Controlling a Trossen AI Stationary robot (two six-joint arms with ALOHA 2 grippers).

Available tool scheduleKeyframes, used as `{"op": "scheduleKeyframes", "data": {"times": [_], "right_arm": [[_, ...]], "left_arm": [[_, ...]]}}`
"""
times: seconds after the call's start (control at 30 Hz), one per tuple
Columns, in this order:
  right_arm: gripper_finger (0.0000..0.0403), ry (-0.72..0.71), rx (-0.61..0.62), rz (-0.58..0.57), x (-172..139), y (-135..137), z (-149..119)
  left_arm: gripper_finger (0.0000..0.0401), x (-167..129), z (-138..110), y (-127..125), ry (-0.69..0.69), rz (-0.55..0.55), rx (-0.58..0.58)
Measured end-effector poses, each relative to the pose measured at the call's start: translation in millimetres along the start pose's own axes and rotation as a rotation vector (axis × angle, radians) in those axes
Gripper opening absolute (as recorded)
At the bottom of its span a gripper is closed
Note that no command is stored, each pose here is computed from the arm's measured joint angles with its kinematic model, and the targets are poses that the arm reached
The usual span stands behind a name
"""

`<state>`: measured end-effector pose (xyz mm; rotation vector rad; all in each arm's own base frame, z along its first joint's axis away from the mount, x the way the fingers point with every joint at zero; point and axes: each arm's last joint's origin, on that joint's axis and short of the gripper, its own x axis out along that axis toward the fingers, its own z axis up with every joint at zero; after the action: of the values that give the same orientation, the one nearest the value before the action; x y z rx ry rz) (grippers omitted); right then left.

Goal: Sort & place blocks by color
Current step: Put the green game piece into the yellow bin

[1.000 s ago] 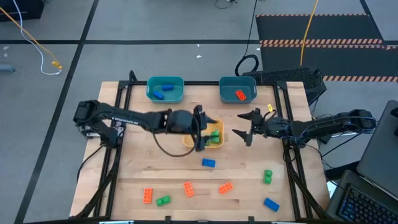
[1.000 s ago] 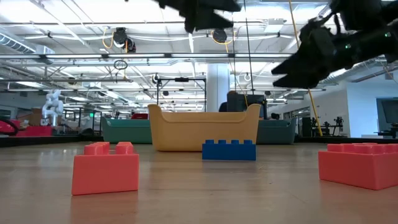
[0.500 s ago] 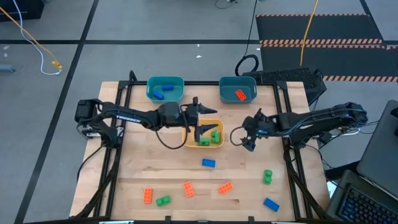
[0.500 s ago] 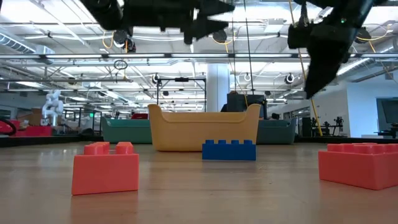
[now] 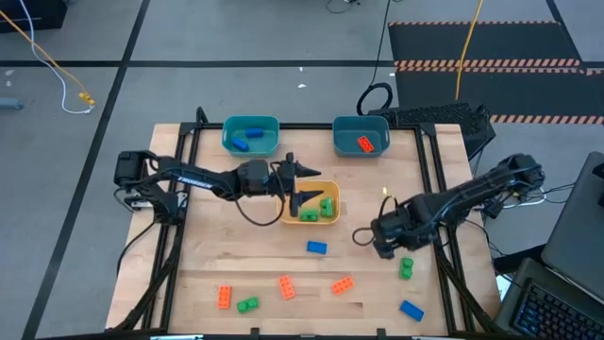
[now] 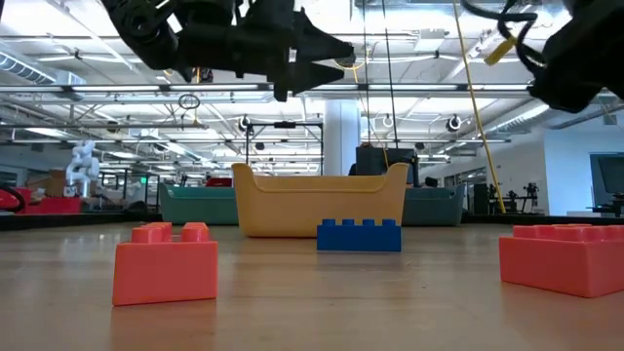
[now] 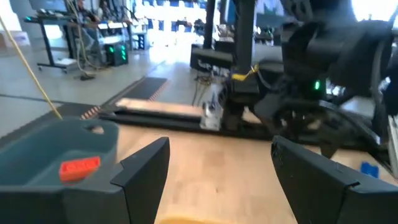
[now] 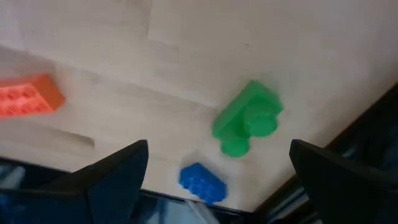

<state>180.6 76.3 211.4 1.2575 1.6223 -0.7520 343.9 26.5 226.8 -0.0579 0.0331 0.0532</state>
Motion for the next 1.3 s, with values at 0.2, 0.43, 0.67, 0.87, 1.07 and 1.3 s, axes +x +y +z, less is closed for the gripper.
{"op": "scheduleKeyframes", "data": {"times": [0.2, 0.43, 0.67, 0.87, 1.07, 1.3], "right_arm": [[0.0384, -0.006, 0.152, 0.024, 20.0, 12.8, -22.2], [0.0384, -0.019, 0.218, -0.049, 44.6, 17.9, -35.6], [0.0384, -0.043, 0.196, -0.120, 61.4, 16.0, -45.8], [0.0383, -0.141, 0.152, -0.145, 71.7, 8.2, -45.3], [0.0361, -0.172, 0.148, -0.156, 81.5, -0.5, -38.3], [0.0281, -0.190, 0.148, -0.140, 83.2, -0.6, -36.8]], "left_arm": [[0.0282, -10.3, -8.1, -21.6, 0.018, -0.064, -0.013], [0.0282, -20.5, -9.0, -27.9, 0.001, -0.042, 0.039], [0.0282, -28.5, -16.2, -33.7, 0.017, -0.060, 0.045], [0.0282, -27.7, 5.2, -29.3, -0.082, -0.040, 0.045], [0.0282, -33.5, 17.1, -35.5, -0.136, -0.055, 0.019], [0.0282, -35.1, 11.3, -52.7, -0.086, -0.090, 0.060]]}}
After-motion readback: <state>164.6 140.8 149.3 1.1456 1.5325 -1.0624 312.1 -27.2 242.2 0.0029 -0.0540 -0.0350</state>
